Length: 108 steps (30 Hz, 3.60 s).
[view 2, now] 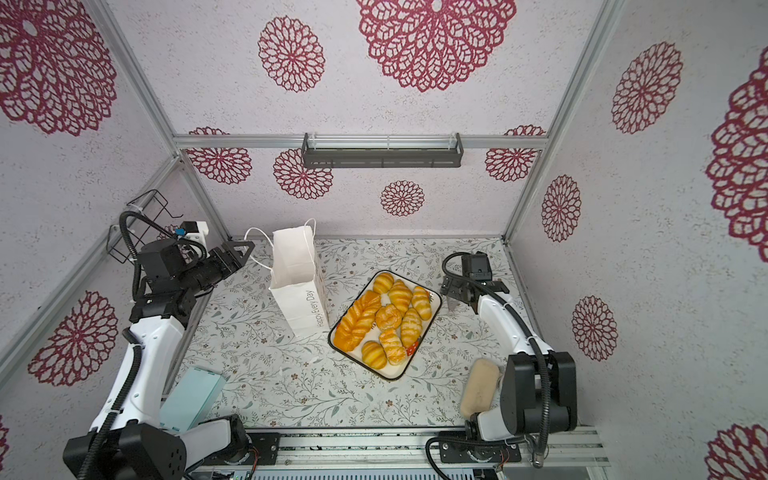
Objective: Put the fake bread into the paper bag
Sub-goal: 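Raise the left gripper to the bag handle while the right gripper reaches toward the tongs, then close the right gripper on the white-tipped tongs while the left gripper holds the bag handle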
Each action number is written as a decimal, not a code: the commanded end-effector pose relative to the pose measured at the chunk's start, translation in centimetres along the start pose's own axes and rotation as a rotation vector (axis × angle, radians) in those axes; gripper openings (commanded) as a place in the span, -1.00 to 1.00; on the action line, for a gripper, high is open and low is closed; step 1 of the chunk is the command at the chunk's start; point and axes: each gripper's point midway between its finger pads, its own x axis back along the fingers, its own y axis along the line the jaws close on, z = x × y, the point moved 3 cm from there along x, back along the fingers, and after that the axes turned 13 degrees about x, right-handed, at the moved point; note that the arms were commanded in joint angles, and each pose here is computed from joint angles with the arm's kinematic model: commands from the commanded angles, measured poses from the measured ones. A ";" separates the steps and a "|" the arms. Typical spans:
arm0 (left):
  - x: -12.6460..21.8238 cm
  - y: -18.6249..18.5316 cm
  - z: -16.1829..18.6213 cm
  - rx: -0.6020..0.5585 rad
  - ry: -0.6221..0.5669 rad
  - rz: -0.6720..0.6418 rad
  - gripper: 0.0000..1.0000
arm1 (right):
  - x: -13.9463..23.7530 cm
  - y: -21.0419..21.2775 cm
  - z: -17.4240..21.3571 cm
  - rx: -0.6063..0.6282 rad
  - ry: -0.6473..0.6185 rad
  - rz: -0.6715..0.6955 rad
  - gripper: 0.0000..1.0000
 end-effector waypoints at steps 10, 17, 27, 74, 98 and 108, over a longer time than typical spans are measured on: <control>0.1 -0.5 0.4 0.021 0.011 0.078 -0.38 | -3.7 0.1 -1.6 0.050 0.060 0.071 0.98; -0.1 -0.4 0.9 0.051 0.012 0.089 -0.70 | -7.6 0.0 -1.2 0.091 0.140 0.101 0.98; -0.1 0.3 1.8 0.101 0.007 0.107 -0.98 | -10.5 0.6 -0.8 0.102 0.161 0.054 0.98; 0.1 2.4 1.7 0.124 -0.012 0.021 -0.96 | -14.5 0.0 -0.1 0.126 0.247 0.110 0.88; 0.0 2.9 1.5 0.151 -0.017 0.036 -0.90 | -10.5 0.1 -3.0 0.092 0.155 0.093 0.47; 0.1 2.7 1.4 0.148 -0.018 0.041 -0.87 | -8.5 0.1 -4.4 0.087 0.118 0.096 0.35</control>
